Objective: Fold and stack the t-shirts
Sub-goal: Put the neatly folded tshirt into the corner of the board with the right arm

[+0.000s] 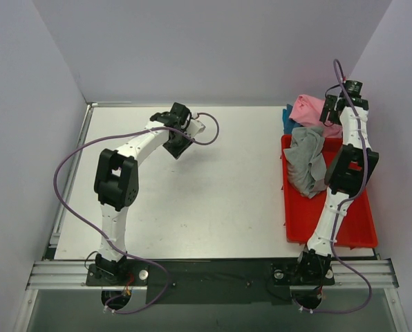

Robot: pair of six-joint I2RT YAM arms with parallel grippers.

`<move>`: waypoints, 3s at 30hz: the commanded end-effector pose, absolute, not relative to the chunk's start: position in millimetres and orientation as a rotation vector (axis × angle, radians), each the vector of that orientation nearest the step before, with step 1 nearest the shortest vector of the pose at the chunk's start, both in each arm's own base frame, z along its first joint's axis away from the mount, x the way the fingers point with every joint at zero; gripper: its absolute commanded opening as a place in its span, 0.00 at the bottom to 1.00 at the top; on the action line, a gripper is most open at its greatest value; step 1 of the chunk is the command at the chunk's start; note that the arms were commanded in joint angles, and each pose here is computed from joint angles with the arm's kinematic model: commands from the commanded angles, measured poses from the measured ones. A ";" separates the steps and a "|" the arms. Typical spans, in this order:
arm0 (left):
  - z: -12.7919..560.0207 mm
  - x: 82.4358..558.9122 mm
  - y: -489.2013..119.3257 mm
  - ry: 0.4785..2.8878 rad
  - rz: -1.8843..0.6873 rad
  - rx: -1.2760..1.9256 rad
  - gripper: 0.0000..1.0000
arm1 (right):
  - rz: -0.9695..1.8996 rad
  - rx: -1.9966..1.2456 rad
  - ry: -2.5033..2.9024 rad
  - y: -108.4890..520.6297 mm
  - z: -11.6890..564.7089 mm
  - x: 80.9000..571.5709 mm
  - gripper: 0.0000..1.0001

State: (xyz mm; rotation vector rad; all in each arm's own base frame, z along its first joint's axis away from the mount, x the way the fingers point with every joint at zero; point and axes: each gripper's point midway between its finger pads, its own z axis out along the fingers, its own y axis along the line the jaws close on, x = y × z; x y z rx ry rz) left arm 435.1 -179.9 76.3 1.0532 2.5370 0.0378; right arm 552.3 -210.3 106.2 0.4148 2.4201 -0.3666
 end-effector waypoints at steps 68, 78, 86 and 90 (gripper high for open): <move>81.5 465.0 -130.7 2.530 -0.046 0.813 0.40 | 0.242 0.643 2.255 -47.8 115.5 604.2 0.00; 76.4 464.1 -126.7 2.535 -0.035 0.814 0.40 | 0.310 0.543 2.552 0.2 59.9 569.4 0.00; 76.3 462.8 -125.6 2.532 -0.039 0.812 0.40 | 0.282 0.407 2.562 1.4 98.2 554.8 0.00; 74.7 463.9 -126.7 2.529 -0.045 0.815 0.40 | 0.410 0.160 2.353 29.2 189.0 571.0 0.00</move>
